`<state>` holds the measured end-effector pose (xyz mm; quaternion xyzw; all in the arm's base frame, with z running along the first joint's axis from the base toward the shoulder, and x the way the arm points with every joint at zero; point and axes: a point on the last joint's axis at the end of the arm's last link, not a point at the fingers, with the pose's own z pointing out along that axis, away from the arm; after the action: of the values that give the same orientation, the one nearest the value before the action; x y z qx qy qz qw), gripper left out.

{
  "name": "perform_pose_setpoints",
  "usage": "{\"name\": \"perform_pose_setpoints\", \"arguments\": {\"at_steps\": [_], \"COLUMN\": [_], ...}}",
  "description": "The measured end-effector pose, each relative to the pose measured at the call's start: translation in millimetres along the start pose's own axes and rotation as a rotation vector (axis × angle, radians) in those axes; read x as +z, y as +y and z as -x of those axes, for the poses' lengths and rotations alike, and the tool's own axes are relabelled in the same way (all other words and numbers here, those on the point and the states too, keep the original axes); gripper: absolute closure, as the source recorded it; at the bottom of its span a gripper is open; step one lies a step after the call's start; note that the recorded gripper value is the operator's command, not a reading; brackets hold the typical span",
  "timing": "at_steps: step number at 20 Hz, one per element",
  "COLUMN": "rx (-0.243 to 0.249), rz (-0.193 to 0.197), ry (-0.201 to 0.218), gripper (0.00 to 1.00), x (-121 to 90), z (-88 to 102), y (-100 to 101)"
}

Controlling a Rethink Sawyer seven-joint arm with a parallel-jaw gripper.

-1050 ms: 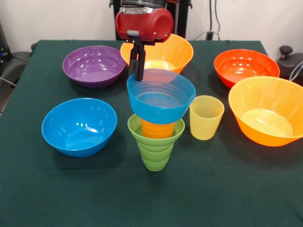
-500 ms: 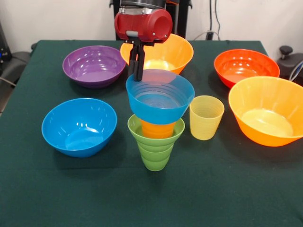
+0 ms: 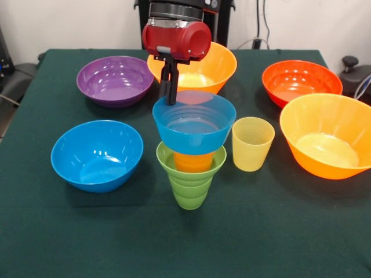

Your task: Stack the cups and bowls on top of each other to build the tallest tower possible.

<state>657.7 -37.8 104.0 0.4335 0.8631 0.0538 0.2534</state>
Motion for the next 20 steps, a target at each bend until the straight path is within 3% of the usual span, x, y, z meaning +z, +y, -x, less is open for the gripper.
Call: {"name": "perform_pose_setpoints", "arguments": {"at_steps": [20], "rx": [0.001], "rz": [0.001], "ry": [-0.013], "gripper": [1.0], "x": [4.3], "z": [-1.0], "y": [-2.7]}}
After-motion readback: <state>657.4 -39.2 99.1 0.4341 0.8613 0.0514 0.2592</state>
